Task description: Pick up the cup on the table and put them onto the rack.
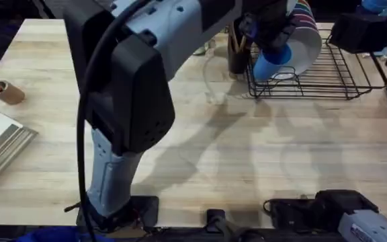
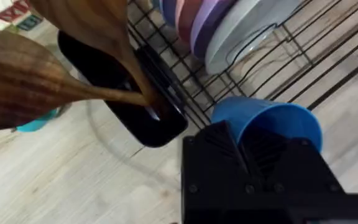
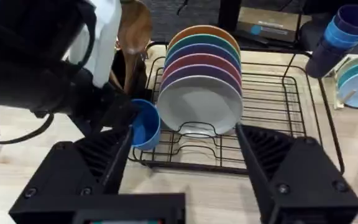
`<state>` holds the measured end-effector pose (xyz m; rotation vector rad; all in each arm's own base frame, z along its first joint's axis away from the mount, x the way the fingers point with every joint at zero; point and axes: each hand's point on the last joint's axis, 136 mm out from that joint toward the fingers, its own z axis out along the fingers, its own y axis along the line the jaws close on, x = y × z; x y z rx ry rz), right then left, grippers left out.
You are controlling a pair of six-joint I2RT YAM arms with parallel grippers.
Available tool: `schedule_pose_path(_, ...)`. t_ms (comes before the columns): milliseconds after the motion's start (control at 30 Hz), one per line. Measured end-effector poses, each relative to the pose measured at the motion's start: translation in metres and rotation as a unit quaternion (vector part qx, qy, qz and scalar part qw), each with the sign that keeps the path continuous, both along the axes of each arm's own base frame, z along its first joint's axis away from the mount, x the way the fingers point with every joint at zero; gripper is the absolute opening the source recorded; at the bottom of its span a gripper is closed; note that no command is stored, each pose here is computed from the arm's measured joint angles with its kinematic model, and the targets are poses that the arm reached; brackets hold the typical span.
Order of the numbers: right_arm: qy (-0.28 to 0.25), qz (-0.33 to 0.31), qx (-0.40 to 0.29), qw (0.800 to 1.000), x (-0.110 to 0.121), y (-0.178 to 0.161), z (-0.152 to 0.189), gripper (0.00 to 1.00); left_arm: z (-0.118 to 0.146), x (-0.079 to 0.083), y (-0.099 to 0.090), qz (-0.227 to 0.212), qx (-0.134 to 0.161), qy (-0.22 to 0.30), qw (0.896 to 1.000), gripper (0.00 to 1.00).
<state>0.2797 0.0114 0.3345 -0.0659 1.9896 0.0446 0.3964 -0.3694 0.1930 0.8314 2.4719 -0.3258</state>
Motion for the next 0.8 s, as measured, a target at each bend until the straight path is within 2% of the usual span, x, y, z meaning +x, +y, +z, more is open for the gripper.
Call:
schedule_pose_path(333, -0.009, 0.000, 0.000, 1.000, 0.002, 0.000, 0.004, 0.996, -0.005, 0.007, 0.004, 0.007, -0.002, -0.002, 1.000, 0.042)
schedule_pose_path(567, -0.013, 0.000, 0.000, 1.000, 0.002, 0.000, 0.006, 0.996, -0.040, 0.001, 0.011, 0.008, 0.022, 0.022, 0.999, 0.043)
schedule_pose_path(800, -0.013, 0.000, 0.000, 1.000, 0.002, 0.000, 0.006, 0.996, -0.041, 0.001, 0.010, 0.008, 0.021, 0.021, 1.000, 0.043)
